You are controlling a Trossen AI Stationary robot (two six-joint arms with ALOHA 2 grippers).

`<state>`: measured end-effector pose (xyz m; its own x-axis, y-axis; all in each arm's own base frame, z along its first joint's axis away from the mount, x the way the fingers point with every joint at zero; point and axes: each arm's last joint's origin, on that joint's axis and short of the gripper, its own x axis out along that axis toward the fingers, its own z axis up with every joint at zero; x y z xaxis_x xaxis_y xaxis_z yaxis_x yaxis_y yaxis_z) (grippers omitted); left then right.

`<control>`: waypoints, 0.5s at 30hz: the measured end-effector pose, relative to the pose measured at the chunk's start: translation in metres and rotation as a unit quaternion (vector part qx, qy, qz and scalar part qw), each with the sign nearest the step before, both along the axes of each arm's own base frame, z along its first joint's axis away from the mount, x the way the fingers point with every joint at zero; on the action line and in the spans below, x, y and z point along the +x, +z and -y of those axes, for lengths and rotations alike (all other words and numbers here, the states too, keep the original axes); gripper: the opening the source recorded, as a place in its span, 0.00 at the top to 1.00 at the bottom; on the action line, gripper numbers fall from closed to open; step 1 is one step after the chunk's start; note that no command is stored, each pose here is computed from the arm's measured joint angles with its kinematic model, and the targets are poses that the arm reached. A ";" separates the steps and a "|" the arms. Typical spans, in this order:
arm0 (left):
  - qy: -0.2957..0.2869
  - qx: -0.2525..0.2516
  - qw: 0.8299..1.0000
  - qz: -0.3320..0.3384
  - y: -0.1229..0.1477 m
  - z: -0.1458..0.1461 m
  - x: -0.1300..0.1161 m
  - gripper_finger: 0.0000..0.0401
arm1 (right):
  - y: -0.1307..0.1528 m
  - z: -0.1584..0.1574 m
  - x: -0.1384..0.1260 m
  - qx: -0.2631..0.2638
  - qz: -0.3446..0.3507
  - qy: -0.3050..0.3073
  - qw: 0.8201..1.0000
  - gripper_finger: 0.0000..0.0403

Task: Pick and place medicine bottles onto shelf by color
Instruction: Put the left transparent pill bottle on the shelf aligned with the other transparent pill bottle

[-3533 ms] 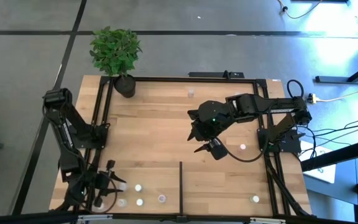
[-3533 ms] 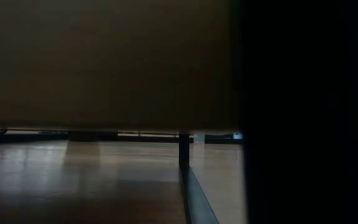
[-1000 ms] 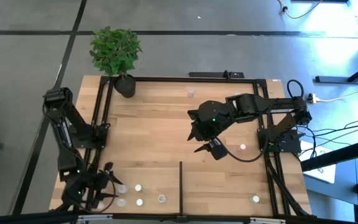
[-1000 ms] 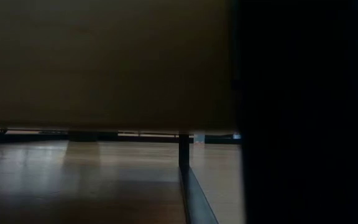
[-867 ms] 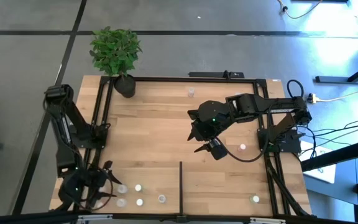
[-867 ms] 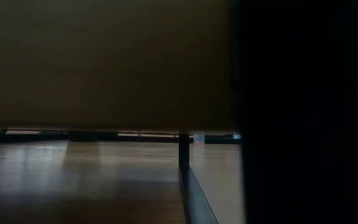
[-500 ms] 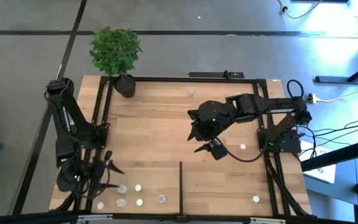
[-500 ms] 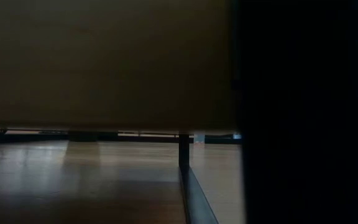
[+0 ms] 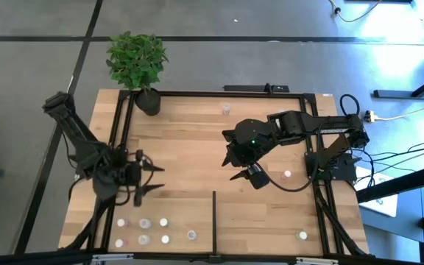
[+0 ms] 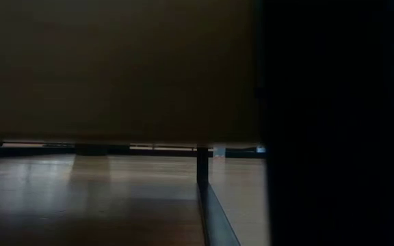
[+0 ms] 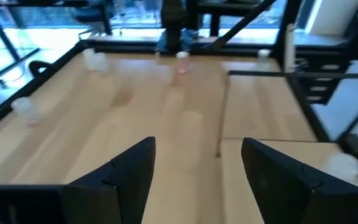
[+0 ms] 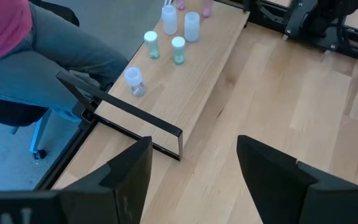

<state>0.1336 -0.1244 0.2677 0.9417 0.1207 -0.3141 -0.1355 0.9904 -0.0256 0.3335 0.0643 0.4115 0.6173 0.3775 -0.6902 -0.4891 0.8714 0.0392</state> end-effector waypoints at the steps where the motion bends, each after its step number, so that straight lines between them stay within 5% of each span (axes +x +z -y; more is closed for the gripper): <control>1: 0.005 0.002 1.000 -0.006 0.000 -0.004 0.001 0.42 | 0.000 0.000 0.000 0.000 0.002 0.001 1.000 0.41; 10: 0.024 0.013 0.998 -0.057 -0.007 -0.022 0.011 0.42 | 0.003 0.000 0.003 0.008 0.022 -0.006 1.000 0.41; 15: 0.033 0.014 0.998 -0.060 -0.008 -0.025 0.012 0.42 | 0.001 0.005 0.004 -0.016 0.008 -0.098 0.995 0.41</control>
